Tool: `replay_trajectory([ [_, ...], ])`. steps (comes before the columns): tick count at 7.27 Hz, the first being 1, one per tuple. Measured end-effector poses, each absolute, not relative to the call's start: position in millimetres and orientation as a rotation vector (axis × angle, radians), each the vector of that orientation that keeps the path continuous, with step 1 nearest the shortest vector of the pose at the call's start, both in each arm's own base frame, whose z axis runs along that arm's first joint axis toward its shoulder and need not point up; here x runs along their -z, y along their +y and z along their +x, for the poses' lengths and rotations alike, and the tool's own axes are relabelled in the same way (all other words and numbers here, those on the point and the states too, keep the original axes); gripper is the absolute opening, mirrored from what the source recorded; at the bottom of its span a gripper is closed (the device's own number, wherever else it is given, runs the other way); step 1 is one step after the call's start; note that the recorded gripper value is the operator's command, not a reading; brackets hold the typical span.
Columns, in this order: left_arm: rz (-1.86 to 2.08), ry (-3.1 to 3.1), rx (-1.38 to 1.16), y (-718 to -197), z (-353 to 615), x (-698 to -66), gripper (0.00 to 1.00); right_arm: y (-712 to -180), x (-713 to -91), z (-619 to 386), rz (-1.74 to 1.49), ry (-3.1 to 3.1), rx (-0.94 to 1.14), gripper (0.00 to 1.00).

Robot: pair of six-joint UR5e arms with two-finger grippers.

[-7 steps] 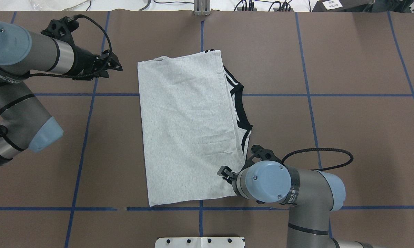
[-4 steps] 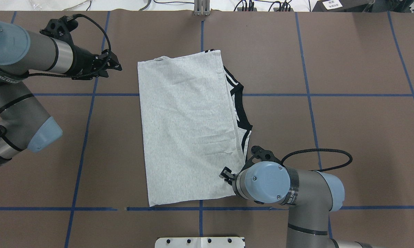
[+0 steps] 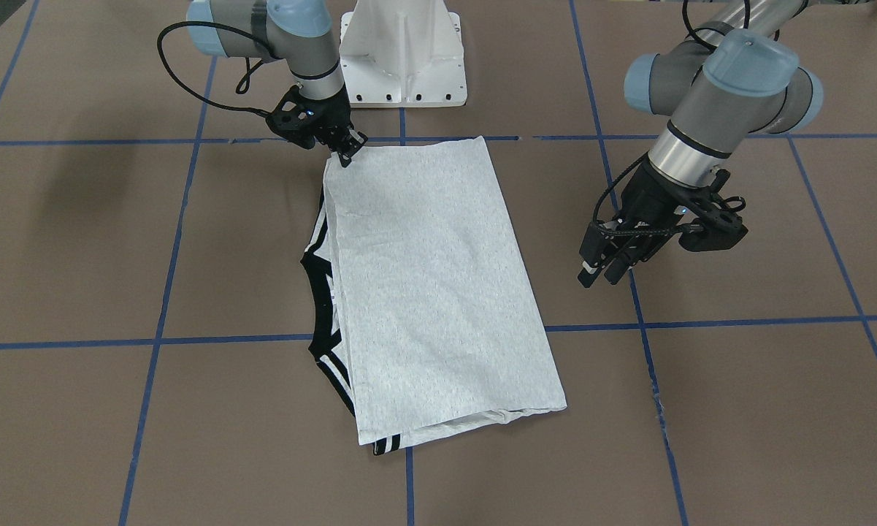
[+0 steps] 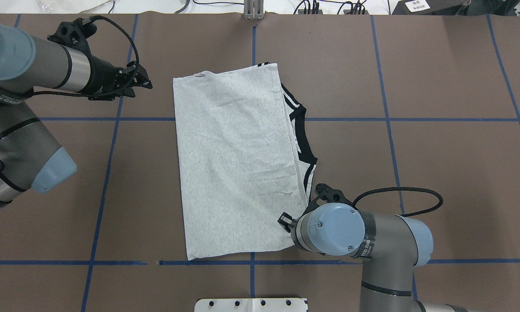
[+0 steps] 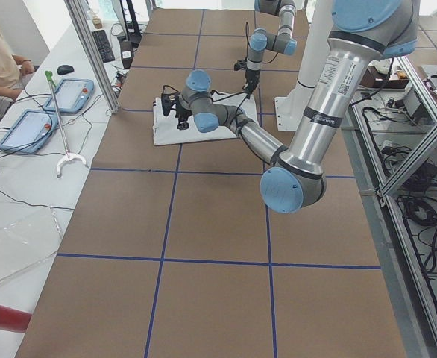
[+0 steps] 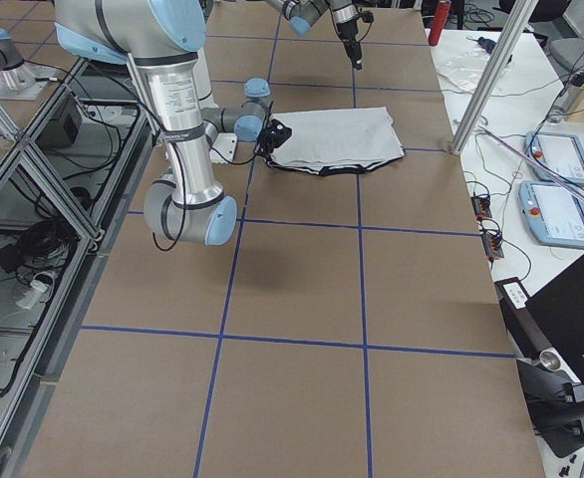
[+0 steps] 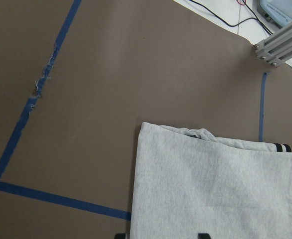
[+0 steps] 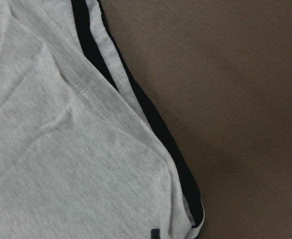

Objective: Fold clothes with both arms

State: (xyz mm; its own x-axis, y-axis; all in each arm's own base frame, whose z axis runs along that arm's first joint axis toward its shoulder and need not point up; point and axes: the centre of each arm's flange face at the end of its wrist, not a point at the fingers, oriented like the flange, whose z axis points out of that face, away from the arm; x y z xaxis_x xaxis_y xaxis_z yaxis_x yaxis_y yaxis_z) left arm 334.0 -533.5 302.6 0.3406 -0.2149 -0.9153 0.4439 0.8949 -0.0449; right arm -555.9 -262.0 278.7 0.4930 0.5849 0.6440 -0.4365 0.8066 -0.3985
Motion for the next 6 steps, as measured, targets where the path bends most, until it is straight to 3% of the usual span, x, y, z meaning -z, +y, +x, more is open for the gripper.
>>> replay_trajectory([
  [3,0.206,1.182,0.452,-509,323,-294,0.57,-254,-256,-538,-0.221,-0.898,-0.646,0.00],
  [6,0.051,1.305,0.521,-421,319,-258,0.58,-230,-249,-538,-0.254,-0.906,-0.628,0.00],
])
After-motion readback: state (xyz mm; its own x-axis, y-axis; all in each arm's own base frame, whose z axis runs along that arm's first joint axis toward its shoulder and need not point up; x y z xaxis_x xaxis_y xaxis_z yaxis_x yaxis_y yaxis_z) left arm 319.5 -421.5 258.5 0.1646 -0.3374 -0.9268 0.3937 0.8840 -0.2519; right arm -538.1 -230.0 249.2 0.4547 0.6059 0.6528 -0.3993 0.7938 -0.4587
